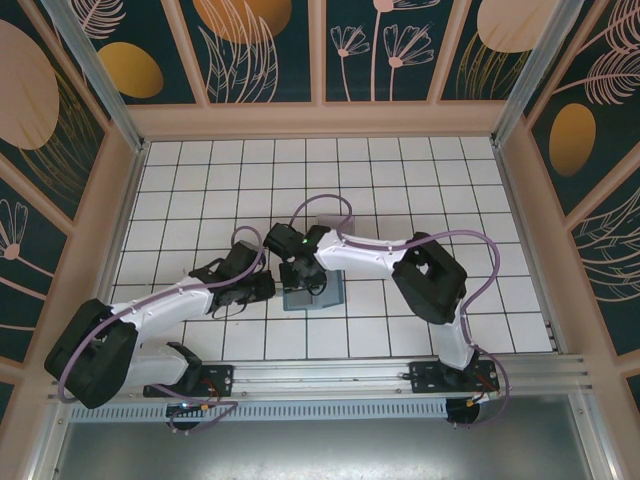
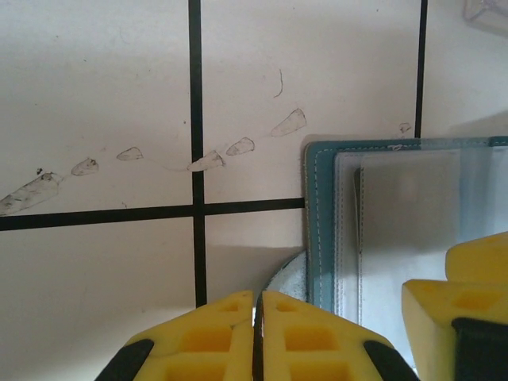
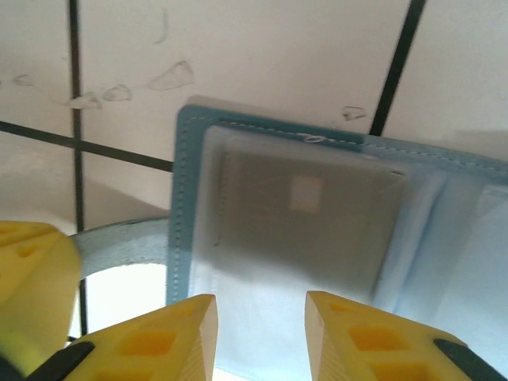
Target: Take the credit cards out of the card holder
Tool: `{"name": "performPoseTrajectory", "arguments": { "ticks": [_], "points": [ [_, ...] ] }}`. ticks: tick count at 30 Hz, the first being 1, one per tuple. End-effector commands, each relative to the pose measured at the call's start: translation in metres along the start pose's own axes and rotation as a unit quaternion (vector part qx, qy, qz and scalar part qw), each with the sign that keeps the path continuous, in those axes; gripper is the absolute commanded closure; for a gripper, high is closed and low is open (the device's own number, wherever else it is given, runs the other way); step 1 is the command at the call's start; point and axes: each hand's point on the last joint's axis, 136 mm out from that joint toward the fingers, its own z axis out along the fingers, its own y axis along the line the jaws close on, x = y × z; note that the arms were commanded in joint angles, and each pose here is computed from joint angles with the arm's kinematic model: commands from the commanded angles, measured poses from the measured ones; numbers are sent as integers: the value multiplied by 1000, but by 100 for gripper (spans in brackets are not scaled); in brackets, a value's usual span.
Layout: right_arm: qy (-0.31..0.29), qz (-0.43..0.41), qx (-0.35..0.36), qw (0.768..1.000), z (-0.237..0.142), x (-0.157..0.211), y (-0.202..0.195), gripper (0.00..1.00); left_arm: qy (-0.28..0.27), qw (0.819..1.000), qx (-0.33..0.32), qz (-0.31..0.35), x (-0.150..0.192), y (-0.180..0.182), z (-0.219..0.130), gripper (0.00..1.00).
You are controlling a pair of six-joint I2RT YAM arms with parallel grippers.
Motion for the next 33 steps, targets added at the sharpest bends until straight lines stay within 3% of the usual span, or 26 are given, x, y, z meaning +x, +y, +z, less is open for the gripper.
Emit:
{"name": "performPoseTrajectory", "arguments": {
  "ticks": [1,9,19,27,30,33],
  "points": [
    [6,-3,25,1000,2,2,-6,61,-4,999,31,-15,0,-5,-1,90],
    [23,-11,57,998,17,7,-13,53,3,997,65,-29,5,-8,4,91],
    [28,-14,105,994,29,11,-32,56,2,998,57,-28,3,-4,3,91],
    [22,-13,106,994,27,9,-32,74,3,998,48,-28,4,-1,3,91],
    [7,-10,80,997,17,2,-22,83,-1,999,27,-26,1,5,2,91],
    [-7,-4,48,999,5,-5,-12,87,-10,1000,-6,-21,-4,13,-3,90]
  ]
}}
